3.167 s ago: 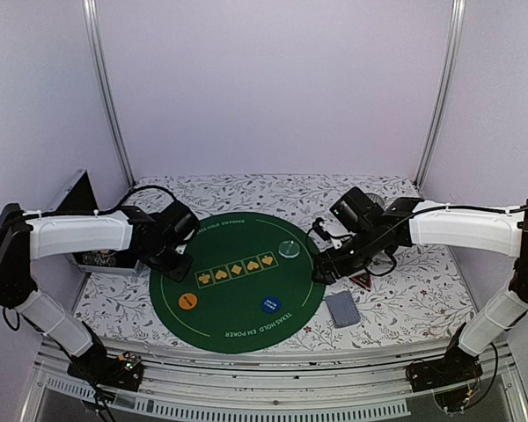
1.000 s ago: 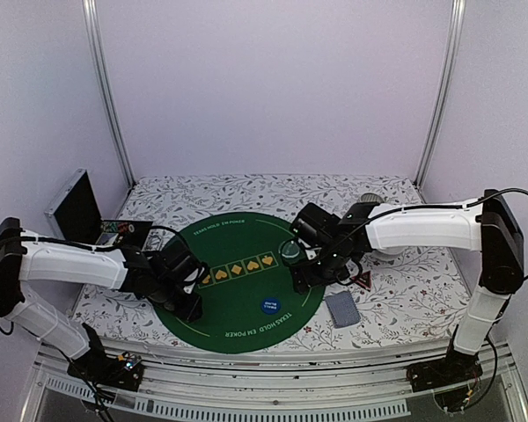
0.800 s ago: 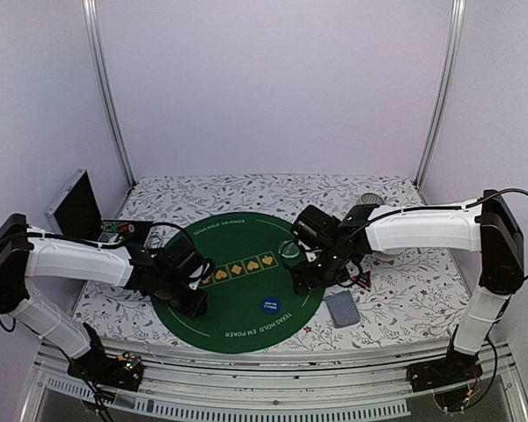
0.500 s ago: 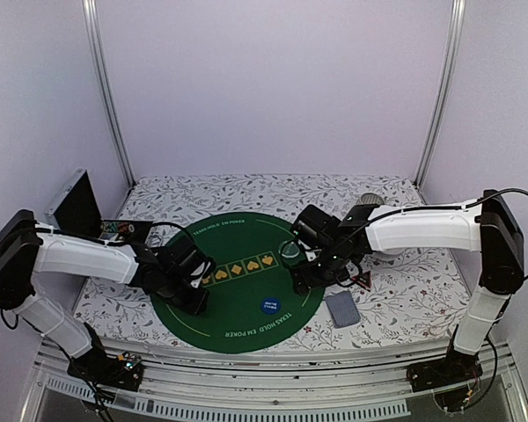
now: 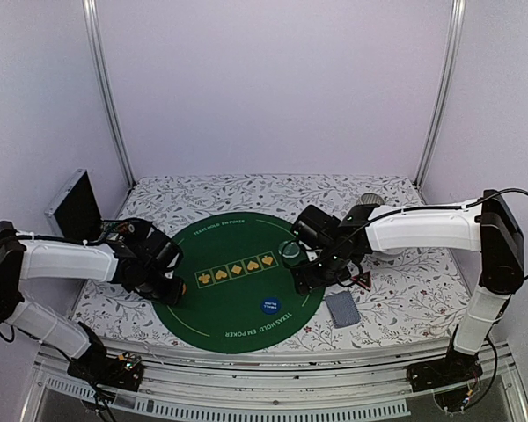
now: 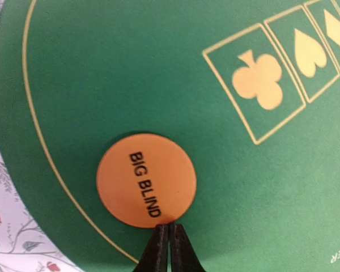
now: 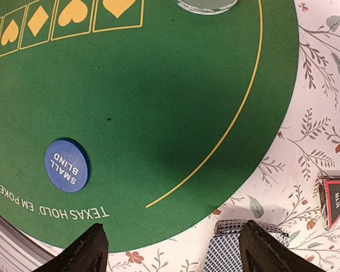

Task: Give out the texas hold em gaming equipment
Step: Move the big blind button to the big blind area, then adjust the small blind button in the small blind area.

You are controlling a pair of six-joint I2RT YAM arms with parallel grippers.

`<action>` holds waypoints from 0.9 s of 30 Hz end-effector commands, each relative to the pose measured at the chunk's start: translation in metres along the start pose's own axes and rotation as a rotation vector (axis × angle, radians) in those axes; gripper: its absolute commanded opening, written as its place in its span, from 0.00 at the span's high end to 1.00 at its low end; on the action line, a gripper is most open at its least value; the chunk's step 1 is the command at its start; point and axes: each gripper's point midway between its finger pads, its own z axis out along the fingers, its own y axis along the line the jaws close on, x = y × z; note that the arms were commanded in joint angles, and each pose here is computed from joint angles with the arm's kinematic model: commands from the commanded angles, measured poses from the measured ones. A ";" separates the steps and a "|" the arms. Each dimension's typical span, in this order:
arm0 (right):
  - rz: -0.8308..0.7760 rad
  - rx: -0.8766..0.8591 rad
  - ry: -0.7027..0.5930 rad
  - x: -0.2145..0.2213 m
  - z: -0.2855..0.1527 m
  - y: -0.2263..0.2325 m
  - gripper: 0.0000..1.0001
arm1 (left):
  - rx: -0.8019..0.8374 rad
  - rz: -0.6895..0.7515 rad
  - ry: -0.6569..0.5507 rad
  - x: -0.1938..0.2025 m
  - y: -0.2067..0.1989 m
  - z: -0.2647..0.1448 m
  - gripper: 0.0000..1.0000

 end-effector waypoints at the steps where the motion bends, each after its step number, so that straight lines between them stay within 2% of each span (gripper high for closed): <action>1: 0.008 0.011 -0.039 -0.009 -0.014 -0.004 0.18 | -0.034 -0.055 -0.063 -0.015 0.018 -0.005 0.93; 9: 0.032 -0.025 -0.021 -0.008 -0.014 0.005 0.18 | 0.034 -0.082 -0.131 -0.025 0.015 -0.018 0.95; 16: -0.087 -0.107 0.057 -0.009 0.023 0.069 0.21 | 0.066 -0.025 -0.295 -0.065 0.008 -0.061 0.87; 21: -0.117 -0.171 0.084 -0.014 0.041 0.095 0.24 | 0.065 0.015 -0.357 -0.088 0.007 -0.084 0.85; 25: -0.118 -0.098 0.139 -0.008 0.060 0.090 0.25 | 0.087 0.036 -0.398 -0.100 0.004 -0.096 0.84; 27: -0.126 -0.080 0.172 0.000 0.068 0.091 0.29 | 0.074 0.049 -0.412 -0.103 0.008 -0.100 0.83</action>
